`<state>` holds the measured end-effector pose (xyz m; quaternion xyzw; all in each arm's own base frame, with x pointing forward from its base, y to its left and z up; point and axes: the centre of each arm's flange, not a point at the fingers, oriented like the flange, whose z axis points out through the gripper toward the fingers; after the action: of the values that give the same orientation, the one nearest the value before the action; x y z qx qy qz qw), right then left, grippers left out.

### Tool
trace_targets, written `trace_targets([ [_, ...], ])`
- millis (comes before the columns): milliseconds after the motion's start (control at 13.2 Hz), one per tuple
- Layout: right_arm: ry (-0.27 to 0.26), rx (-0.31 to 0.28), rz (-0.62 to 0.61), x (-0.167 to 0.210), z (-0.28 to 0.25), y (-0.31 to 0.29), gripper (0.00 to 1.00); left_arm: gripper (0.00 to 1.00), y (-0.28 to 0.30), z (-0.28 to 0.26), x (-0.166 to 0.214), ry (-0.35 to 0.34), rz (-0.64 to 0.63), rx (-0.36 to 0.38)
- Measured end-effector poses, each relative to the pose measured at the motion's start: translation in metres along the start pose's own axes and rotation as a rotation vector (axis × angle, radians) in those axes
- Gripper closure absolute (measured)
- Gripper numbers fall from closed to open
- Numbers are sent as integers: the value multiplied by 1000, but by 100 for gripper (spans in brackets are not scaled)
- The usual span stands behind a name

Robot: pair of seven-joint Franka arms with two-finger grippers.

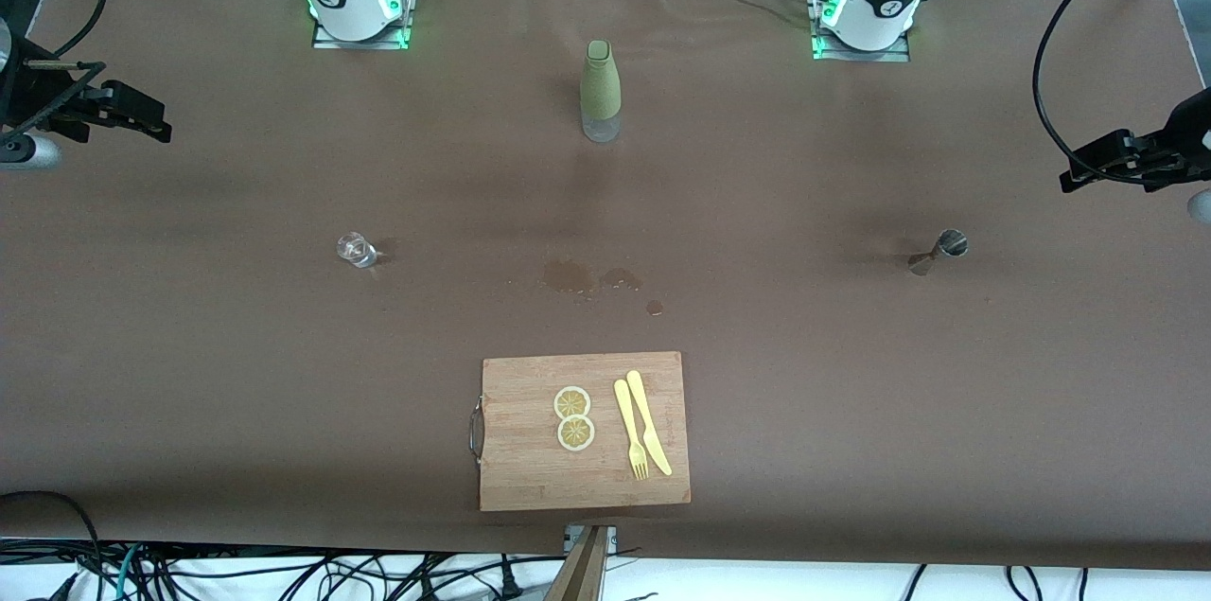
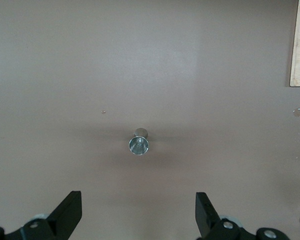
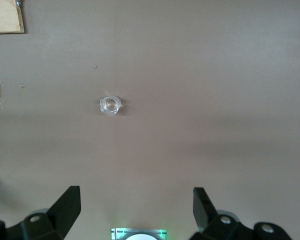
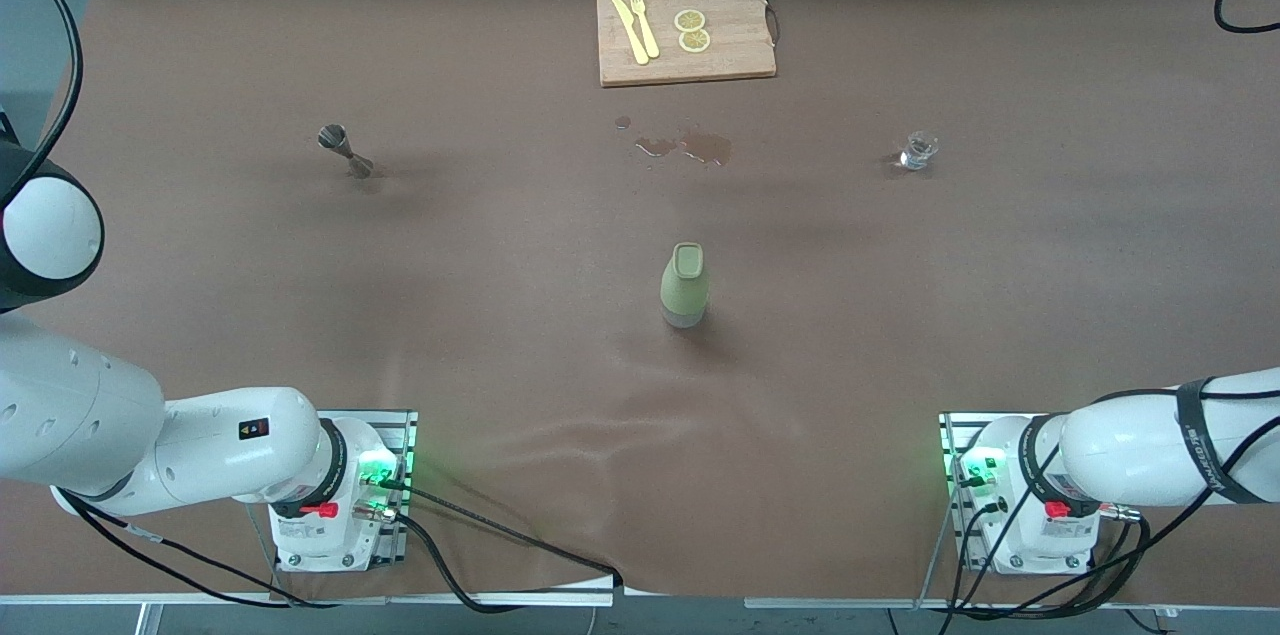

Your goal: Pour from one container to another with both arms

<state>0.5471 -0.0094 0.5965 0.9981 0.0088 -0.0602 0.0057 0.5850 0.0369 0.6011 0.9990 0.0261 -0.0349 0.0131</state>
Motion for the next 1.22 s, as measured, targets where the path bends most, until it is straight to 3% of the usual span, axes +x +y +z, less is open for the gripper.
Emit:
trace_targets([
  [304,-50,1,-8,-5,4,-2,0,0,2,1,0,-4,4,1],
  [684,-62,4,-16,-6,6,3,0,0,-19,41,5,3,-20,9],
  [911,-73,10,-98,-4,11,13,0,0,-35,69,-4,35,31,68],
  [1215,-85,38,-224,1,23,48,0,0,-50,115,-16,11,41,71],
])
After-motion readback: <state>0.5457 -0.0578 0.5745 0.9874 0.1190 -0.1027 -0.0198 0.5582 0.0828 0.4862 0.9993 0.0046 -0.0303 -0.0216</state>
